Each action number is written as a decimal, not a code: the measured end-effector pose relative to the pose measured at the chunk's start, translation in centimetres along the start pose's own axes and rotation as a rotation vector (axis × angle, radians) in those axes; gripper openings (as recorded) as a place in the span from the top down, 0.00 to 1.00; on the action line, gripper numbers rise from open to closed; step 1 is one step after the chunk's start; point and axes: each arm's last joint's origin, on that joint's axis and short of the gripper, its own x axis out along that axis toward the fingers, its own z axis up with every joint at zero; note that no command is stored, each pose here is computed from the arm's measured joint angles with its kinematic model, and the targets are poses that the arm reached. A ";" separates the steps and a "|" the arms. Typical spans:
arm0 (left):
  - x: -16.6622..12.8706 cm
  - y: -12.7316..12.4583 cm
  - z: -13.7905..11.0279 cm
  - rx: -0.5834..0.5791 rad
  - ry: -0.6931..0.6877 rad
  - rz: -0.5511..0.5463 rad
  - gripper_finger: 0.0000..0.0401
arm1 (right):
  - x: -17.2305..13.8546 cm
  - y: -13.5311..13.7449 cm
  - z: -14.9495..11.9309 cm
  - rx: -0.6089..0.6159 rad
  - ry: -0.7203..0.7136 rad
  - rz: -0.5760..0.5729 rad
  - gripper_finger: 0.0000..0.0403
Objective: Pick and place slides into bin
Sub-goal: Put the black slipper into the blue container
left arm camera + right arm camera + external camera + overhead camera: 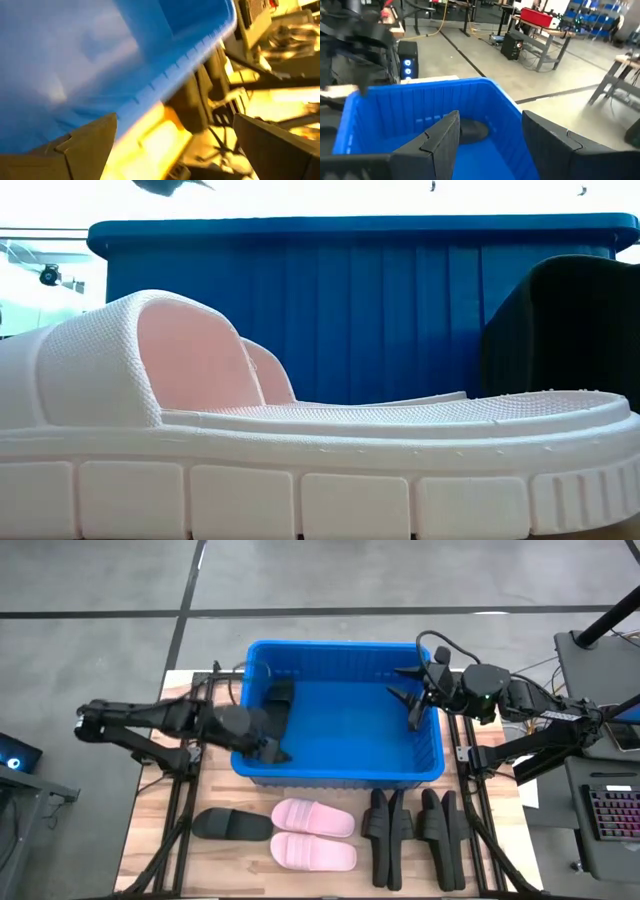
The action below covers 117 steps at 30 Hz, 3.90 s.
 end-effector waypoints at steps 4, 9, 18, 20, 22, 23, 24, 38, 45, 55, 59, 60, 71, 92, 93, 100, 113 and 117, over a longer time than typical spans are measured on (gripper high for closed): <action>1.5 -1.8 -2.9 -0.069 0.139 0.017 0.04 | 0.0 0.0 0.0 -0.072 0.000 -0.006 0.49; 3.4 -2.0 -7.0 -0.229 0.517 0.219 0.04 | 0.0 0.0 0.0 -0.162 0.002 -0.015 0.49; 6.4 0.7 -12.4 -0.340 0.597 0.787 0.04 | 0.0 0.0 0.0 -0.172 0.003 -0.015 0.49; 7.4 1.2 -13.1 -0.368 0.574 0.861 0.04 | 0.0 0.0 0.0 -0.172 0.003 -0.016 0.49; 8.6 1.4 -13.5 -0.379 0.534 0.901 0.04 | 0.0 0.0 0.0 -0.172 0.003 -0.015 0.49; 9.1 1.6 -13.6 -0.372 0.513 0.917 0.04 | 0.0 0.0 0.0 -0.172 0.003 -0.015 0.49; 9.7 1.8 -13.8 -0.371 0.492 0.943 0.04 | 0.0 0.0 0.0 -0.173 0.003 -0.016 0.49; 14.4 6.2 -16.0 -0.224 0.428 1.374 0.04 | 0.0 0.0 0.0 -0.197 0.007 -0.015 0.49; 14.9 7.7 -17.4 -0.177 0.413 1.452 0.04 | 0.0 0.0 0.0 -0.197 0.007 -0.015 0.49; 15.5 9.8 -18.6 -0.122 0.430 1.419 0.04 | 0.0 0.0 0.0 -0.197 0.007 -0.015 0.49; 15.5 10.2 -18.7 -0.126 0.433 1.425 0.05 | 0.0 0.0 0.0 -0.197 0.007 -0.015 0.49; 15.4 10.2 -18.6 -0.125 0.433 1.428 0.07 | 0.0 0.0 0.0 -0.197 0.007 -0.015 0.49; 15.1 11.2 -18.6 -0.118 0.422 1.482 0.38 | 0.0 0.0 0.0 -0.170 0.007 -0.015 0.49; 10.0 6.1 -16.4 0.088 0.615 1.196 0.99 | 0.0 0.0 -0.1 -0.172 0.009 -0.014 0.49; 9.4 5.3 -16.0 0.115 0.616 1.122 0.99 | 0.0 0.0 -0.1 -0.172 0.010 -0.014 0.49; 4.8 -2.8 -11.9 0.283 0.317 0.359 1.00 | 0.0 0.0 -0.2 -0.167 0.022 -0.012 0.49; -0.2 -9.1 -2.2 0.878 -0.516 0.167 1.00 | 0.0 0.0 -0.5 -0.059 0.048 -0.011 0.49; 0.6 -7.9 1.2 0.948 -0.566 0.318 1.00 | 0.0 0.0 -0.5 0.043 0.047 -0.013 0.49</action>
